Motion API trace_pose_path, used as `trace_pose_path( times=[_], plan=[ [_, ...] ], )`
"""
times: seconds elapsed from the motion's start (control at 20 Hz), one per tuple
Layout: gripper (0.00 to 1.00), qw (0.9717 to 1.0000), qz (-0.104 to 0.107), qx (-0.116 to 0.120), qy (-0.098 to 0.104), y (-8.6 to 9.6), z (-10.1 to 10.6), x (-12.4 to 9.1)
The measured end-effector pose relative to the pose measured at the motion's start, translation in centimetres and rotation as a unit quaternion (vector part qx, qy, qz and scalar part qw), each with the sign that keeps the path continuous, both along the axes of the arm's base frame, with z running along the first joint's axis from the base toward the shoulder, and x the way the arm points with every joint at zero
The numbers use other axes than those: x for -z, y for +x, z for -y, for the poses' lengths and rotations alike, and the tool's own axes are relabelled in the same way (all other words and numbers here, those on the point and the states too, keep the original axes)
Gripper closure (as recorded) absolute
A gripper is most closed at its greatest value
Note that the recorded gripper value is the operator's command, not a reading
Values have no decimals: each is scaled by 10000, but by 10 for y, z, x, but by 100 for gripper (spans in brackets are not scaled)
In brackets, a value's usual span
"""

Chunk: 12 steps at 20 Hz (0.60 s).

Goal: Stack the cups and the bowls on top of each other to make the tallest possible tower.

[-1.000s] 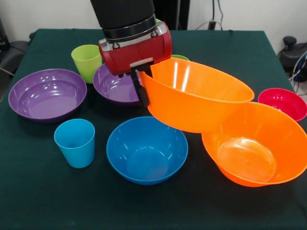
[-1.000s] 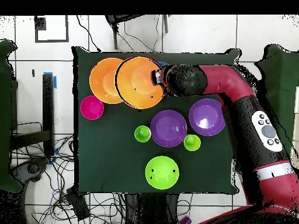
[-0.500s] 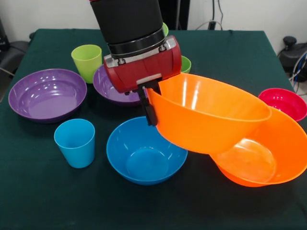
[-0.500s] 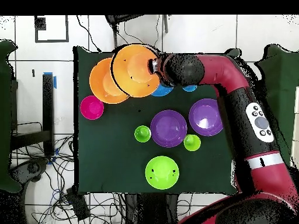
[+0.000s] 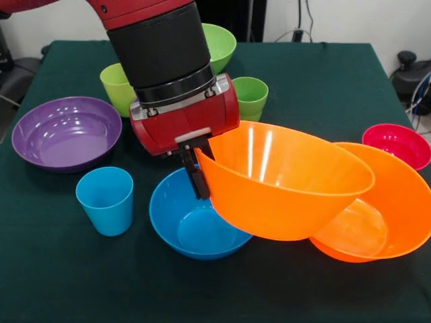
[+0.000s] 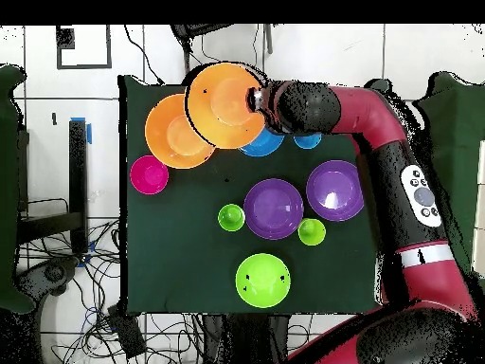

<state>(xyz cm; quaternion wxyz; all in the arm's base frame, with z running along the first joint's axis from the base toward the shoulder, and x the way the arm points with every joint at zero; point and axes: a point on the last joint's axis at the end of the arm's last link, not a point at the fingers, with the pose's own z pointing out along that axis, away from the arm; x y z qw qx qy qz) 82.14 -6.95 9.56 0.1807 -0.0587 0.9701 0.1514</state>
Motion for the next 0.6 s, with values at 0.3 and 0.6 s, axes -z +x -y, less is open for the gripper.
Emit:
trace_pose_path(
  times=[0.3, 0.6],
  plan=[
    [100, 10000, 5, 0, 48, 2, 2, 9],
    [100, 10000, -28, -4, 76, 0, 0, 15]
  ],
)
